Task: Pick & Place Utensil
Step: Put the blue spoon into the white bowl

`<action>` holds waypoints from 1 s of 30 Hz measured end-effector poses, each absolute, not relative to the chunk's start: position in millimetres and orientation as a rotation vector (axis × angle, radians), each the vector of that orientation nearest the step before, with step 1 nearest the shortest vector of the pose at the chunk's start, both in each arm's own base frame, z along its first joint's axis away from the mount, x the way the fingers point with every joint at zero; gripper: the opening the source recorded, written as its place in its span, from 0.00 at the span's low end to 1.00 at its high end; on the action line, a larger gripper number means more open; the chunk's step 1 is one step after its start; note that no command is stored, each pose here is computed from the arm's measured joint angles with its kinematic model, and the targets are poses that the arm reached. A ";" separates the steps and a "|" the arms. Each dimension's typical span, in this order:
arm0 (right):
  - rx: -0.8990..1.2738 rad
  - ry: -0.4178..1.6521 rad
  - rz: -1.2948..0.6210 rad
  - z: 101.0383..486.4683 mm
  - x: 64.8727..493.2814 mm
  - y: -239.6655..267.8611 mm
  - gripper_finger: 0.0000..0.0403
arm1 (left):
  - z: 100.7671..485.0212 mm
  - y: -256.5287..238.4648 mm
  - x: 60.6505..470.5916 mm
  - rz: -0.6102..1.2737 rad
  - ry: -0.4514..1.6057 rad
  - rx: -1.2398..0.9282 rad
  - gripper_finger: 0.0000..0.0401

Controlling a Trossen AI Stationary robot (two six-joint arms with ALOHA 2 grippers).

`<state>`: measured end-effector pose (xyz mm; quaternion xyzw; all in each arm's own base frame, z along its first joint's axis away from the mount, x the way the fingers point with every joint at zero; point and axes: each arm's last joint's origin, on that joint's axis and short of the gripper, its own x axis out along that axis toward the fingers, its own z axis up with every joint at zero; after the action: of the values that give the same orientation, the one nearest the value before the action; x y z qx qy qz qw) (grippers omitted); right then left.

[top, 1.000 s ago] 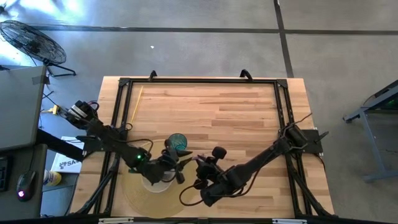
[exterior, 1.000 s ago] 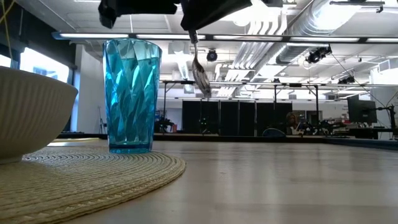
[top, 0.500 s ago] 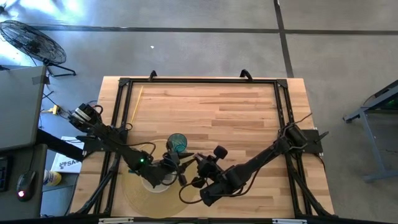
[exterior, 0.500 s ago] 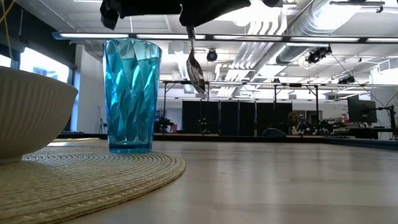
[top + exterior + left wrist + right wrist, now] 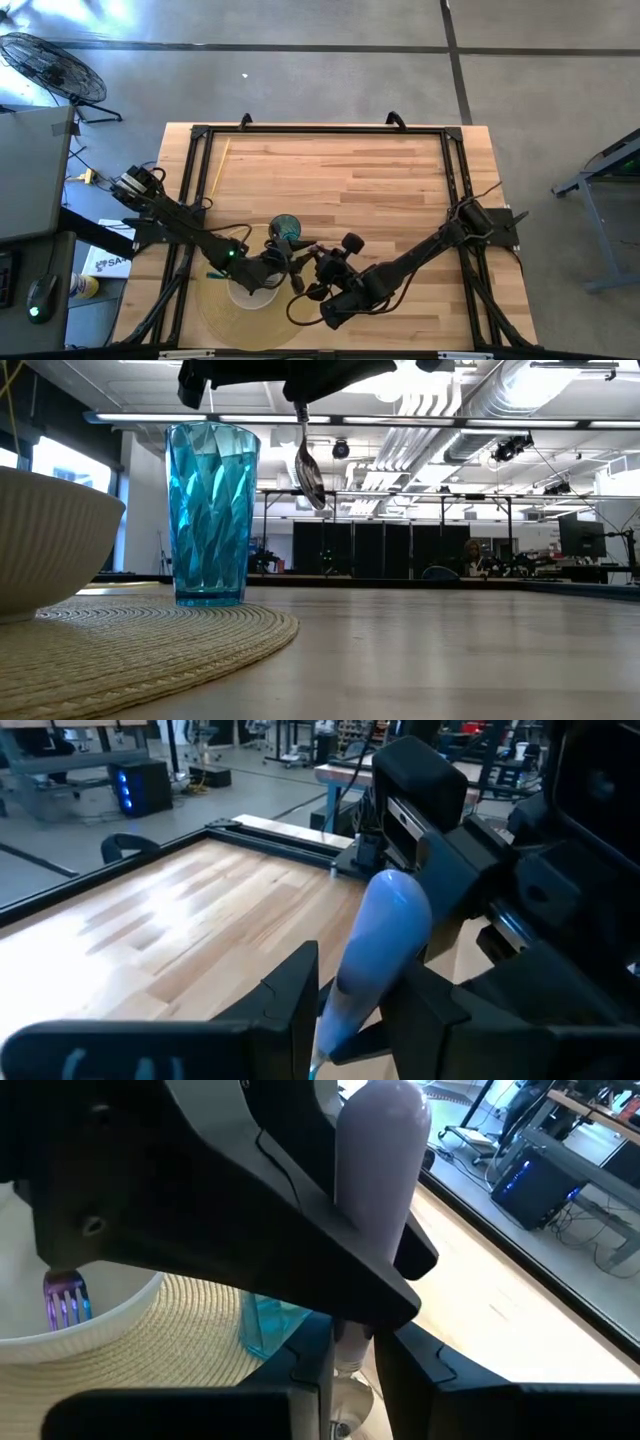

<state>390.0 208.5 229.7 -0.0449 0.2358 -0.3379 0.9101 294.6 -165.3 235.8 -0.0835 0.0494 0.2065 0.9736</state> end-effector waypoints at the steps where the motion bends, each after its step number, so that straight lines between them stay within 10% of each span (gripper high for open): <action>1: -0.092 0.486 -0.697 229.7 390.0 208.5 0.13 | 235.8 -165.2 294.7 0.416 0.100 -0.169 0.24; 30: -0.099 0.527 -0.639 229.6 387.6 214.3 0.23 | 235.3 -166.7 295.1 0.361 0.114 -0.175 0.07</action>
<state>387.6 214.3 229.6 -0.0482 0.2558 -0.3104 0.9142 295.1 -166.7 235.3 -0.0869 0.0565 0.1794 0.9783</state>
